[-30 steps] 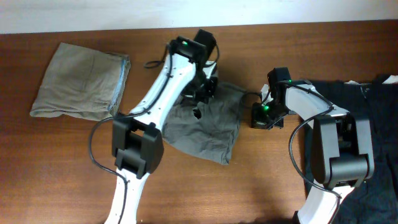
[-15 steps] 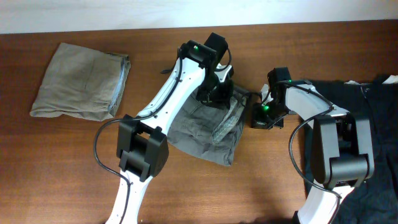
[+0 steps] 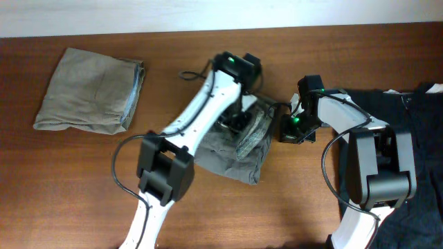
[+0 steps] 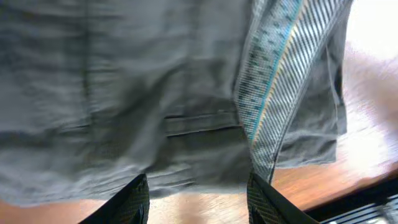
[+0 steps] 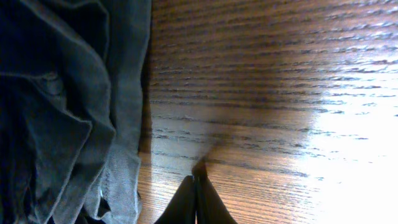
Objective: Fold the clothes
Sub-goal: 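Lift the shorts' left end with the left gripper and fold rightward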
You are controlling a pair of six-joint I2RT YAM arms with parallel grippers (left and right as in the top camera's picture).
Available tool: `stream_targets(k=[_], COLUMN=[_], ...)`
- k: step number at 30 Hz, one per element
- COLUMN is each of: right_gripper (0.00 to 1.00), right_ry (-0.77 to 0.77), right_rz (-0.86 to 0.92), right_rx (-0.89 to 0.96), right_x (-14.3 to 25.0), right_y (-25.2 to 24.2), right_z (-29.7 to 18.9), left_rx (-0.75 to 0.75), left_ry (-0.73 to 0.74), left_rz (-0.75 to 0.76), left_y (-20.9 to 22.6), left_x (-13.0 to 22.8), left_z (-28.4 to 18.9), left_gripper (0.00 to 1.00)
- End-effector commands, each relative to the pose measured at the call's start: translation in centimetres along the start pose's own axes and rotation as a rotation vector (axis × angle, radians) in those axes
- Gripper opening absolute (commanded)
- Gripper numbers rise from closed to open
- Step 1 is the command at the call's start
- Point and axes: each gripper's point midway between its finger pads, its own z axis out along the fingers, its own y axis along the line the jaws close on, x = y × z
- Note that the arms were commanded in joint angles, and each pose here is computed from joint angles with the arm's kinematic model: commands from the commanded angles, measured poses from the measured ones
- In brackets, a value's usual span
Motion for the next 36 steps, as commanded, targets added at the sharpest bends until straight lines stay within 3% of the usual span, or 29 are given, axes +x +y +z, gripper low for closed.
stream_targets(k=[1,4,5,7,8,12,18,20,23,26,27,32,36], right_gripper=[0.05,0.06,0.05,0.05,0.05,0.05,0.05,0.05,0.06,0.18,0.29,0.50,0.52], right_ry=[0.038,0.038,0.038,0.038,0.038,0.038,0.038,0.039,0.039,0.016,-0.031,-0.128,-0.123], right_rz=[0.020,0.020,0.019,0.019,0.020,0.019,0.020,0.019,0.032,-0.027,-0.170,-0.339,-0.317], right_rx=[0.043,0.043,0.043,0.043,0.043,0.043,0.043,0.043,0.038,-0.031,-0.139,-0.191,-0.071], right_x=[1.1,1.1,1.1,1.1,1.1,1.1,1.1,1.2,1.0,-0.4,-1.3,-2.5,-3.2], right_y=[-1.1,-1.1,-1.1,-1.1,-1.1,-1.1,-1.1,-1.1,-1.3,-0.3,2.7,8.2,8.1], right_z=[1.3,1.3,1.3,1.3,1.3,1.3,1.3,1.3,0.9,-2.5,-5.3,-7.8,-4.8], left_rx=[-0.076,-0.079,-0.078,-0.071,-0.038,0.189,0.285,0.284,0.291,0.224,0.144,0.109,0.119], left_ry=[0.076,0.101,0.100,0.100,0.101,0.104,0.095,0.095,0.027,-0.147,-0.219,-0.340,-0.334], left_rz=[0.109,0.118,0.118,0.118,0.116,0.103,0.100,0.101,0.055,-0.008,-0.062,-0.225,-0.311], left_y=[-0.7,-1.2,-1.2,-1.3,-1.9,-5.8,-7.6,-7.6,-6.1,-1.5,2.4,11.1,14.7], left_x=[1.3,1.7,1.7,1.7,1.8,2.3,2.5,2.5,1.4,-0.3,-0.7,-2.1,-1.0], left_z=[2.0,2.8,2.8,2.8,2.8,1.5,0.0,0.0,-1.7,-6.3,-8.0,-8.7,-8.2], left_gripper=[0.51,0.50,0.42,0.06,0.00,0.00,0.00,0.24,0.33,0.43,0.50,0.57,0.58])
